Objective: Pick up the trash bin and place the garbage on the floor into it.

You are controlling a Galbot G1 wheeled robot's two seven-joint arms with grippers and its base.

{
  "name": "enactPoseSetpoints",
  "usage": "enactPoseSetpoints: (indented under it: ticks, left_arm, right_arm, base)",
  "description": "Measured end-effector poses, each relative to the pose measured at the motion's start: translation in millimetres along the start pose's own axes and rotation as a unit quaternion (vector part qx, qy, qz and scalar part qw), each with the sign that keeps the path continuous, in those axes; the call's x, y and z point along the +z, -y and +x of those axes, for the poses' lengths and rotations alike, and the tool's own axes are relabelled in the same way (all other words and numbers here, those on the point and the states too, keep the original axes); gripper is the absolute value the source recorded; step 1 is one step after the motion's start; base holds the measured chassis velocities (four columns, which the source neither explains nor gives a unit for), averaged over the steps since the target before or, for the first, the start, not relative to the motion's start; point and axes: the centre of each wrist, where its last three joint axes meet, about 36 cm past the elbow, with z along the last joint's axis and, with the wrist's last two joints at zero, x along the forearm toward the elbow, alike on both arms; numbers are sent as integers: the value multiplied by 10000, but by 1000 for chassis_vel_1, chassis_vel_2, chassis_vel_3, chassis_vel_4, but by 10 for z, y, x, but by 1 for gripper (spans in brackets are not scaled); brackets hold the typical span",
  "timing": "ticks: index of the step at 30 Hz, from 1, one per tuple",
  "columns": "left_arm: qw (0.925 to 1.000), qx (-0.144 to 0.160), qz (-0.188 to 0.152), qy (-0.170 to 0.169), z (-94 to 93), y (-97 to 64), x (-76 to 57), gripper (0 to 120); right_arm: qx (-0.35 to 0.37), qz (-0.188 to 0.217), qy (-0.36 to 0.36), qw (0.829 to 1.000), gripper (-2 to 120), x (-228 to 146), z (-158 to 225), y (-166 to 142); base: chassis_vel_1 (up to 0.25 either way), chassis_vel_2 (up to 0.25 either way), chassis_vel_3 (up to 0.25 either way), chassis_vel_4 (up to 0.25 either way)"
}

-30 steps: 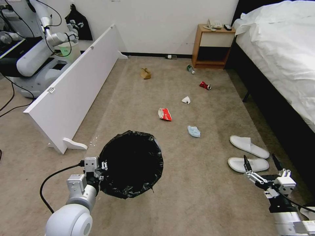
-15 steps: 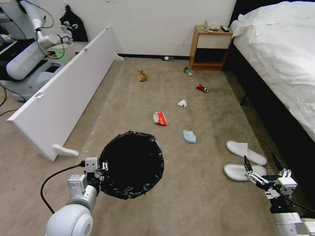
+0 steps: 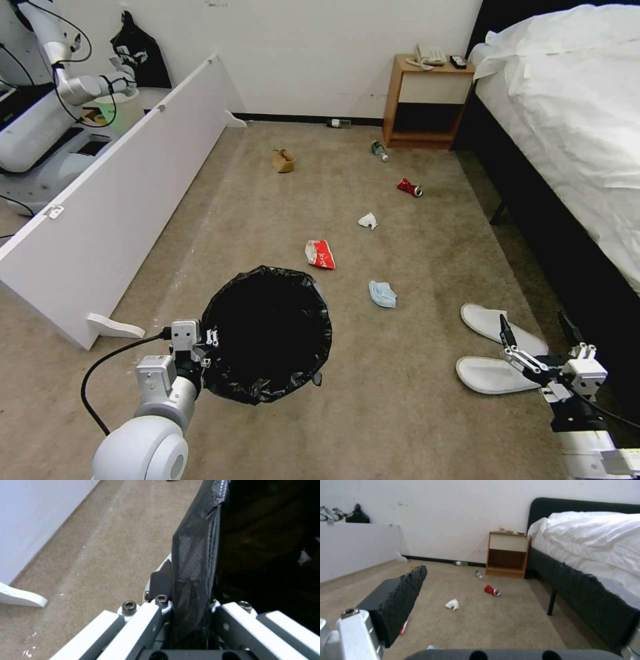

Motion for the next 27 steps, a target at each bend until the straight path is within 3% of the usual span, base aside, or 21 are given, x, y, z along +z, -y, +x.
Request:
enactPoseSetpoints:
  ticks: [27]
  left_arm:
    - [10000, -33, 25, 26, -24, 6, 36, 2]
  right_arm:
    - [0, 2, 13, 10000, 100, 46, 15, 0]
  base:
    - [0, 0, 0, 0]
